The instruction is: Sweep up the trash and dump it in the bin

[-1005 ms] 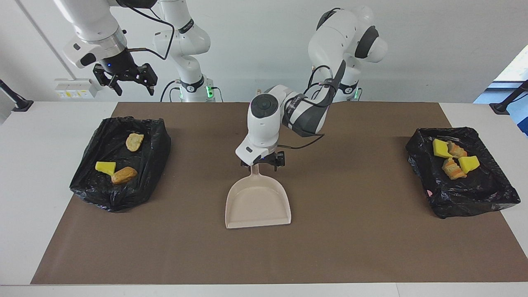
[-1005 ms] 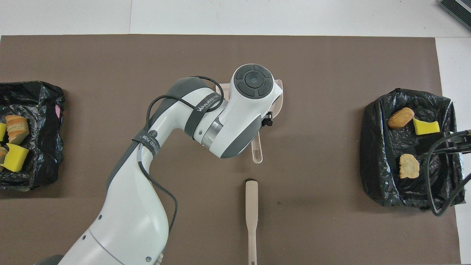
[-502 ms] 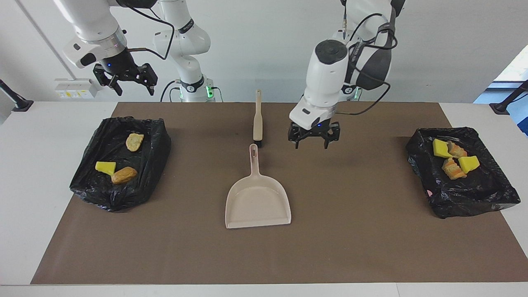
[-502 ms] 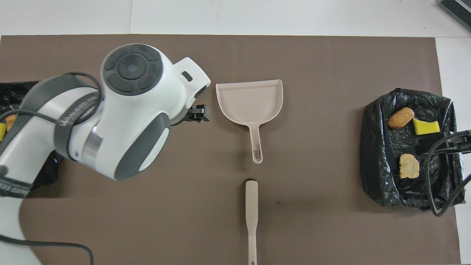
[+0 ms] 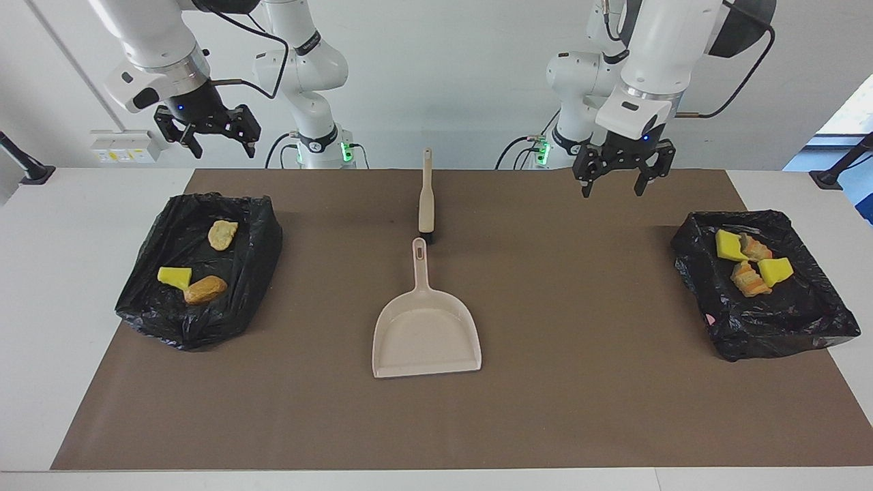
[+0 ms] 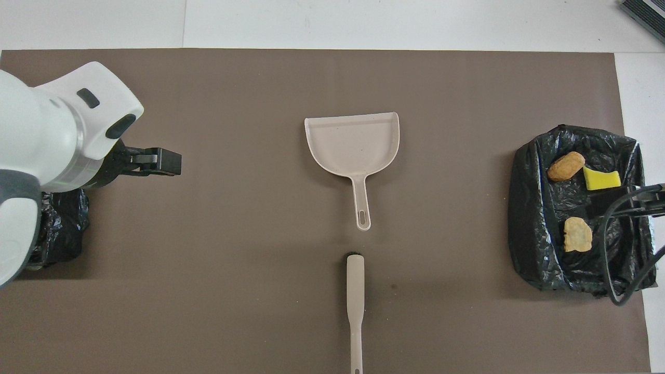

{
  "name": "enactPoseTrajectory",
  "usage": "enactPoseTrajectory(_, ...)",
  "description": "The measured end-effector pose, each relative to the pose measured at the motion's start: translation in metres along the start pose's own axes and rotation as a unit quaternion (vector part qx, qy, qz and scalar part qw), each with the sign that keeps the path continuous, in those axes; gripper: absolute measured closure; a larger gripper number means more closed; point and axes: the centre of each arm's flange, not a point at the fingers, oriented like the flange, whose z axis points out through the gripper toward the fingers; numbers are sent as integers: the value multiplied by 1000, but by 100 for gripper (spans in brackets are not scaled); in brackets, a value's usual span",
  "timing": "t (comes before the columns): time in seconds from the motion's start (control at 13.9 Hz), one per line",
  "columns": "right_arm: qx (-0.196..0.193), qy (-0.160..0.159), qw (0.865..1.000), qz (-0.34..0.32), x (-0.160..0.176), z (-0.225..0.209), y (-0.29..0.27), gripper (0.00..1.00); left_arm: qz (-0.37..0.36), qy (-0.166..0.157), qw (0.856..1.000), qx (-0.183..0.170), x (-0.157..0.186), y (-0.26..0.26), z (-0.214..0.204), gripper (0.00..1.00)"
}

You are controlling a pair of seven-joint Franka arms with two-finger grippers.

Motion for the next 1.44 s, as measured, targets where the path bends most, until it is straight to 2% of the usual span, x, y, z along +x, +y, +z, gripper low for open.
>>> enactPoseTrajectory(0.57,0,0,1000,0,0,0,0,0,53,-28,998,0,-9,-54,-42,0)
enactPoseTrajectory(1.0,0,0,1000,0,0,0,0,0,47,-66,997,-17,4,-71,-47,0)
enactPoseTrajectory(1.44,0,0,1000,0,0,0,0,0,57,-68,996,-23,0,-93,-52,0)
